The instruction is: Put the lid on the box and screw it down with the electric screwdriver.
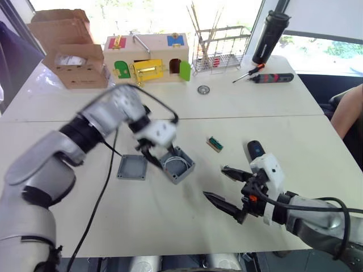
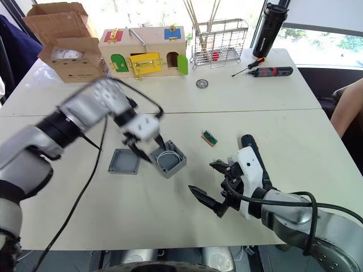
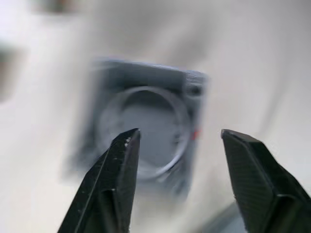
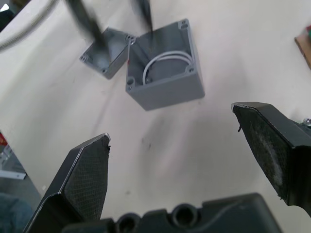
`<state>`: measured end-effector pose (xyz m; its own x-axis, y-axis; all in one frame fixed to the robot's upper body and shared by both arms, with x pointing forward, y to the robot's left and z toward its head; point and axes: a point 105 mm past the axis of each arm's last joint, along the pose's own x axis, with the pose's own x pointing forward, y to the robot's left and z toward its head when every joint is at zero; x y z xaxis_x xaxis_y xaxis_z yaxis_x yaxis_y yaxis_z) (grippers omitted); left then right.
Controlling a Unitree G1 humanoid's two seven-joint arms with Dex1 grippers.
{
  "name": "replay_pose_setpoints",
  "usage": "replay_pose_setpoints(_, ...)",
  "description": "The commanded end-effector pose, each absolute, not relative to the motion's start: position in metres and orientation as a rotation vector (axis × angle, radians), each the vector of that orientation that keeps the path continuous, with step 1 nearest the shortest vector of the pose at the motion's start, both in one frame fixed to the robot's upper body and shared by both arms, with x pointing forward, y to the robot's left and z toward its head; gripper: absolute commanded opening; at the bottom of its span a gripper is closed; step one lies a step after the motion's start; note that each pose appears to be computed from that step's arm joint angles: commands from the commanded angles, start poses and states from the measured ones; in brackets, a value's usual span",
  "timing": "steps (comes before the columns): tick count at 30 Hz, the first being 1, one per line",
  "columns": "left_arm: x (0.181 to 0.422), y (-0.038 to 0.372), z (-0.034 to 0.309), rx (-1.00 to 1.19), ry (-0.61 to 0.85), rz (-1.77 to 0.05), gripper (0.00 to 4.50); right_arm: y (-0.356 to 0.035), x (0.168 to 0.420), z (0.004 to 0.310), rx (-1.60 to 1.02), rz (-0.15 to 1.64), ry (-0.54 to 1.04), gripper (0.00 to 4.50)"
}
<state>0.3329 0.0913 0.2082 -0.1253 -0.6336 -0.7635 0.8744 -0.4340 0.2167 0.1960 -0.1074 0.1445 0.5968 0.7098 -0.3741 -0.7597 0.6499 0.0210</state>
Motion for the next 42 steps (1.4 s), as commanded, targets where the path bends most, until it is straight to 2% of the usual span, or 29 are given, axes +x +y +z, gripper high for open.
replay_pose_setpoints(1, 0.347, 0.132, 0.252, 0.706, 0.475, -1.459, 2.82, -0.096, 0.196, 0.171, -0.163, 0.952, 0.262, 4.5)
replay_pose_setpoints(3, 0.347, 0.164, 0.243, 0.611, 0.652, -1.248, 2.82, -0.091, 0.2, 0.18, -0.178, 0.998, 0.231, 4.5)
replay_pose_setpoints(4, 0.345, 0.171, 0.239, 0.597, 0.701, -1.197, 2.82, -0.089, 0.199, 0.182, -0.183, 1.008, 0.229, 4.5)
replay_pose_setpoints(7, 0.33, 0.201, 0.204, 0.506, 0.912, -0.896, 2.82, -0.084, 0.207, 0.185, -0.201, 1.053, 0.212, 4.5)
replay_pose_setpoints(11, 0.297, 0.197, 0.179, 0.345, 1.027, -0.756, 2.82, -0.082, 0.215, 0.175, -0.223, 1.083, 0.238, 4.5)
replay_pose_setpoints(15, 0.286, 0.216, 0.146, 0.288, 1.079, -0.596, 2.82, -0.074, 0.215, 0.17, -0.228, 1.124, 0.229, 4.5)
replay_pose_setpoints(18, 0.284, 0.217, 0.133, 0.268, 1.068, -0.563, 2.82, -0.07, 0.215, 0.17, -0.225, 1.135, 0.22, 4.5)
replay_pose_setpoints(25, 0.302, 0.207, 0.122, 0.168, 1.023, -0.507, 2.82, -0.07, 0.214, 0.169, -0.222, 1.122, 0.213, 4.5)
replay_pose_setpoints(36, 0.299, 0.201, 0.148, 0.2, 1.026, -0.585, 2.82, -0.078, 0.207, 0.157, -0.202, 1.069, 0.241, 4.5)
replay_pose_setpoints(42, 0.319, 0.194, 0.15, 0.191, 1.006, -0.537, 2.82, -0.078, 0.206, 0.155, -0.191, 1.05, 0.24, 4.5)
